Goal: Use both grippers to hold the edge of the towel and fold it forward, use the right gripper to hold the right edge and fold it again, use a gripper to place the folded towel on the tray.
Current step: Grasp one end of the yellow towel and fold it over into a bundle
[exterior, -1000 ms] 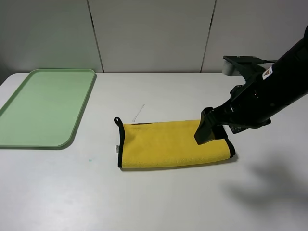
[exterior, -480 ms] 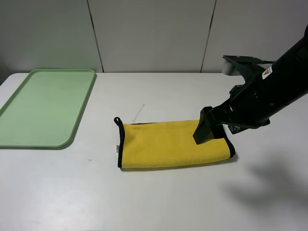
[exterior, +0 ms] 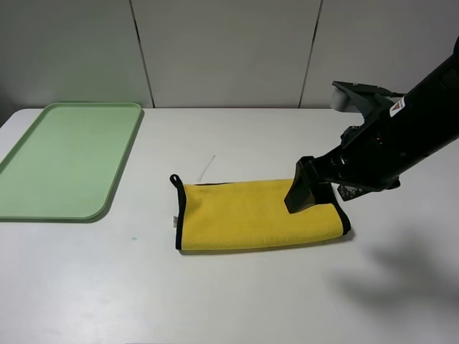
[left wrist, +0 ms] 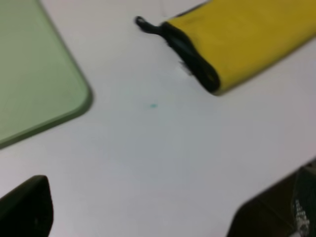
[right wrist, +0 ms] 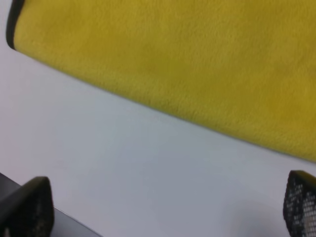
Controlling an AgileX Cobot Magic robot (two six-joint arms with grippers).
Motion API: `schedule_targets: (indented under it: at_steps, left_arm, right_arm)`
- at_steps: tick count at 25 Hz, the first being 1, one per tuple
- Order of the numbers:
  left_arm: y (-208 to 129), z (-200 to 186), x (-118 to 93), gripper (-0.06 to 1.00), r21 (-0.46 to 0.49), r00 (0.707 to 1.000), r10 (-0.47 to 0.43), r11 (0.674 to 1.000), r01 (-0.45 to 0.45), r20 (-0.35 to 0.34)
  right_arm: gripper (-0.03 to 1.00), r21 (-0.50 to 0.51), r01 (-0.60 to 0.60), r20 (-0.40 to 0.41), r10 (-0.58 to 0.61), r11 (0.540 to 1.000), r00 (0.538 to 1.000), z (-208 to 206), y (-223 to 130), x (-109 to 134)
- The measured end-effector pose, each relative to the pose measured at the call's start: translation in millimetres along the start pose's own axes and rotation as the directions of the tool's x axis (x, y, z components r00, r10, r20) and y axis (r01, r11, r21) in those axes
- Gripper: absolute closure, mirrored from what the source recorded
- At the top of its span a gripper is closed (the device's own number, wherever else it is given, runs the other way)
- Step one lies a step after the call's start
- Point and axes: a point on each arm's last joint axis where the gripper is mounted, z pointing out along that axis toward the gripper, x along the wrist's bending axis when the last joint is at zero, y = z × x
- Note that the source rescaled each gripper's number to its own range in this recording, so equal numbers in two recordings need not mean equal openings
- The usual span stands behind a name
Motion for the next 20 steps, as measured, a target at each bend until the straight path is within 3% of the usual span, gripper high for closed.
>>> schedule_targets:
  at_steps: [5, 6, 12, 17, 20]
  left_arm:
    - [0, 0, -1, -0.02, -0.021, 0.976, -0.135, 0.991, 0.134, -0.169]
    - [0, 0, -1, -0.02, -0.021, 0.976, -0.135, 0.991, 0.134, -0.169]
    - [-1, -1, -1, -0.02, -0.06, 0.912, -0.257, 0.966, 0.251, -0.319]
    - [-5, -5, -5, -0.02, -0.125, 0.876, -0.305, 0.952, 0.278, -0.373]
    - [-6, -6, -5, -0.02, -0.132, 0.872, -0.308, 0.951, 0.278, -0.38]
  right_arm:
    - [-0.03, -0.002, -0.03, -0.002, 0.03, 1.0, 1.0, 0, 0, 0]
    - [-0.03, -0.002, -0.031, -0.002, 0.031, 1.0, 1.0, 0, 0, 0]
    - [-0.03, -0.005, -0.071, -0.002, 0.071, 0.997, 0.997, 0, 0, 0]
    - [-0.03, -0.071, -0.105, 0.005, 0.105, 0.992, 0.994, 0, 6, -1]
    - [-0.03, -0.136, -0.095, 0.02, 0.099, 0.986, 0.995, -1, 12, -3]
